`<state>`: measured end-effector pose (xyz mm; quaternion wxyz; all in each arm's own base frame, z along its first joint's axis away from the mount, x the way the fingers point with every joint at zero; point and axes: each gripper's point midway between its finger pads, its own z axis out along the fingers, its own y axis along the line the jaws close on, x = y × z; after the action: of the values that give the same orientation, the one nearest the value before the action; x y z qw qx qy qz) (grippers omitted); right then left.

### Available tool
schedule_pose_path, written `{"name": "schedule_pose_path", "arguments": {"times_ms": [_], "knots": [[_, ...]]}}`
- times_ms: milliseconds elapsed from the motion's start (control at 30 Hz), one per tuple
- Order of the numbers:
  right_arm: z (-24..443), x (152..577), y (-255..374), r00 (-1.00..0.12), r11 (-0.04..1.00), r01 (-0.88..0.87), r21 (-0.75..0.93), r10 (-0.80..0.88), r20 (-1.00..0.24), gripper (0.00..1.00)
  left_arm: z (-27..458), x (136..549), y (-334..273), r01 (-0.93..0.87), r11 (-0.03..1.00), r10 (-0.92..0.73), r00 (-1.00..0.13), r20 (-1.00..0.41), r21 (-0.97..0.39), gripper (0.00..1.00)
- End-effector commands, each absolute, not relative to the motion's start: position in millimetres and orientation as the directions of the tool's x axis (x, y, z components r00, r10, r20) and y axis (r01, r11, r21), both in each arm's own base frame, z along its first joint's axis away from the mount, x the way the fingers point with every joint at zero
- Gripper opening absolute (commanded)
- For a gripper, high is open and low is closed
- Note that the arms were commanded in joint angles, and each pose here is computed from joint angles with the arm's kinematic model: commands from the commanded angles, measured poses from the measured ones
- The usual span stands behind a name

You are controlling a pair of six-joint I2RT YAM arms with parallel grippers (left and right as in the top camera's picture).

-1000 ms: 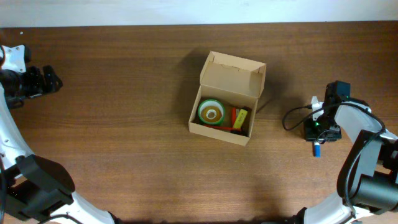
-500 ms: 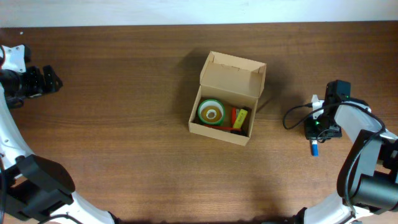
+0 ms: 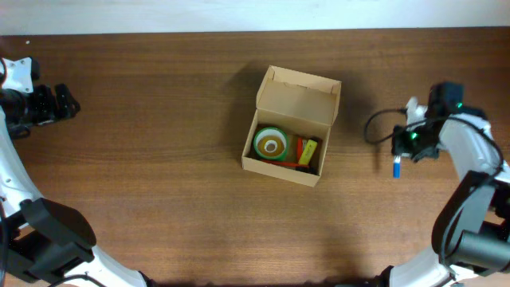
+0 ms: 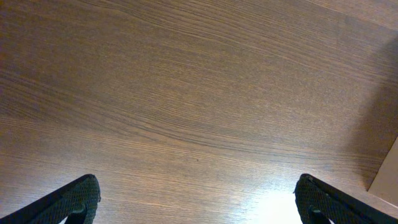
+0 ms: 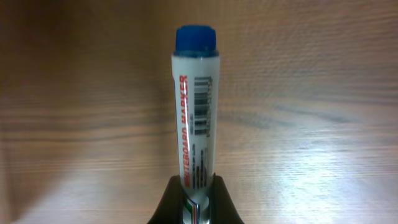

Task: Pack container
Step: 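Lift the whiteboard marker and carry it over the box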

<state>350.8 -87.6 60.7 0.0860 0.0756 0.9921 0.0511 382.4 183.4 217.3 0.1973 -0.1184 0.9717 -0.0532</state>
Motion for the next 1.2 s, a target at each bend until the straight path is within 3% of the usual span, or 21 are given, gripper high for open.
{"name": "schedule_pose_path", "arguments": {"times_ms": [0, 167, 300, 533, 633, 833, 1033, 1167], "knots": [[125.3, 377.8, -78.9, -0.939, 0.974, 0.152, 0.170, 0.195, -0.283, 0.04, 217.4, 382.5, 181.2, -0.194, 0.969, -0.239, -0.896, -0.374, -0.156, 1.00], [179.5, 384.2, -47.8, -0.946, 0.979, 0.057, 0.195, 0.115, -0.304, 0.04, 217.5, 382.5, 181.4, -0.194, 0.969, -0.239, -0.896, -0.374, -0.156, 1.00], [226.1, 392.2, -2.0, -0.922, 0.969, -0.140, 0.205, -0.052, -0.383, 0.04, 217.5, 382.5, 181.4, -0.194, 0.969, -0.239, -0.896, -0.374, -0.156, 1.00], [280.7, 389.5, 94.1, -0.735, 0.835, -0.546, 0.061, -0.444, -0.512, 0.04, 217.4, 382.4, 181.3, -0.194, 0.969, -0.239, -0.896, -0.374, -0.156, 1.00], [278.5, 380.2, 124.4, -0.635, 0.741, -0.670, -0.039, -0.600, -0.486, 0.04, 217.4, 382.4, 181.4, -0.194, 0.969, -0.239, -0.896, -0.374, -0.155, 1.00], [258.0, 347.0, 181.4, -0.356, 0.428, -0.894, -0.132, -0.859, -0.369, 0.04, 217.4, 382.4, 181.3, -0.194, 0.969, -0.239, -0.896, -0.374, -0.156, 1.00], [237.0, 341.8, 201.4, -0.271, 0.323, -0.934, -0.151, -0.918, -0.288, 0.04, 217.4, 382.4, 181.3, -0.194, 0.969, -0.239, -0.896, -0.374, -0.156, 1.00], [217.8, 344.1, 203.5, -0.284, 0.319, -0.941, -0.114, -0.925, -0.252, 0.04, 217.4, 382.4, 181.3, -0.194, 0.969, -0.239, -0.896, -0.374, -0.156, 1.00]]}}
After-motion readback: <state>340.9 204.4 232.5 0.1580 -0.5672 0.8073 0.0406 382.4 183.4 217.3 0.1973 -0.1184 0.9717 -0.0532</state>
